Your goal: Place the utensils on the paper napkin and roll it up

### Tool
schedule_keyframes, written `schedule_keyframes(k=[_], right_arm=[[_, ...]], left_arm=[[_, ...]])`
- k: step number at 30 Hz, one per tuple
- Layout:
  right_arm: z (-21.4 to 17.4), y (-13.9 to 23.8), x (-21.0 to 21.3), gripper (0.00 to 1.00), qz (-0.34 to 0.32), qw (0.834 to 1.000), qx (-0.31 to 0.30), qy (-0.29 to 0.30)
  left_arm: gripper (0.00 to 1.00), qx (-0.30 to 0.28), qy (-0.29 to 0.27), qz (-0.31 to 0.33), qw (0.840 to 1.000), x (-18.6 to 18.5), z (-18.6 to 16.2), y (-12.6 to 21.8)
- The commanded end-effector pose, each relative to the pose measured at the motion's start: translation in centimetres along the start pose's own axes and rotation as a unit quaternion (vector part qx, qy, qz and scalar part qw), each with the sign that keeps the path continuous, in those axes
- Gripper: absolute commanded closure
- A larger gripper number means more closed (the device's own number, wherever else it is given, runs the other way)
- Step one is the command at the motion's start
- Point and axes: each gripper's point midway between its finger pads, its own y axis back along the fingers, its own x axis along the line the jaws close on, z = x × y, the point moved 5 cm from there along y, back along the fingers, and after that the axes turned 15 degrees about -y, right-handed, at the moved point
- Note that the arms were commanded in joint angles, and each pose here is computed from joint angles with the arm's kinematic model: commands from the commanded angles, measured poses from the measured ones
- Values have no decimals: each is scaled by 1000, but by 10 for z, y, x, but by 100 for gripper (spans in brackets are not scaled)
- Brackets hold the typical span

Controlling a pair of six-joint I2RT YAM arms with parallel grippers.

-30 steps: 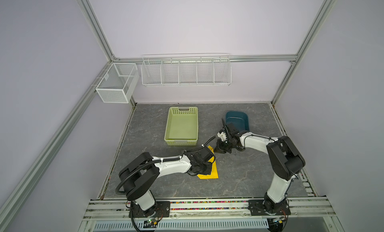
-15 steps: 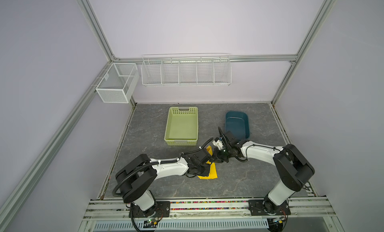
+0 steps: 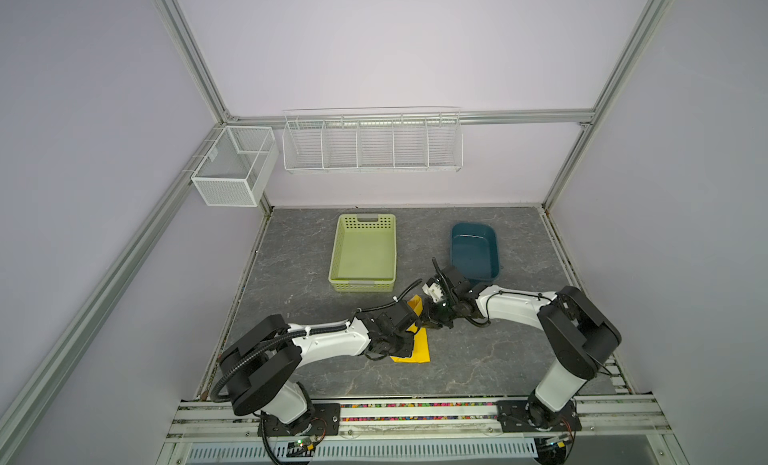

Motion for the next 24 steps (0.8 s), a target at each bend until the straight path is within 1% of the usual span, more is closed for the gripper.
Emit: schedule_keyframes(k=[1, 6, 10, 14, 18, 24], right_arm=[[-7, 5, -13, 94, -29, 1000, -7, -1], [-8, 4, -21, 94, -41, 999, -6, -5], [-9, 6, -20, 94, -37, 999, -7, -3], [-11, 11, -8, 94, -13, 1000, -7, 8], [-13, 17, -3, 94, -4, 1000, -8, 11], [-26, 12, 1, 94, 16, 999, 32, 17]], left_arm=[[88, -3, 10, 15, 1000, 5, -4, 8], [87, -7, 15, 13, 1000, 5, -5, 9], [87, -4, 21, 11, 1000, 5, -6, 4], [88, 9, 33, 21, 999, 9, -10, -4], [88, 23, 39, 34, 998, 14, -16, -9], [89, 28, 40, 38, 998, 15, -18, -11]])
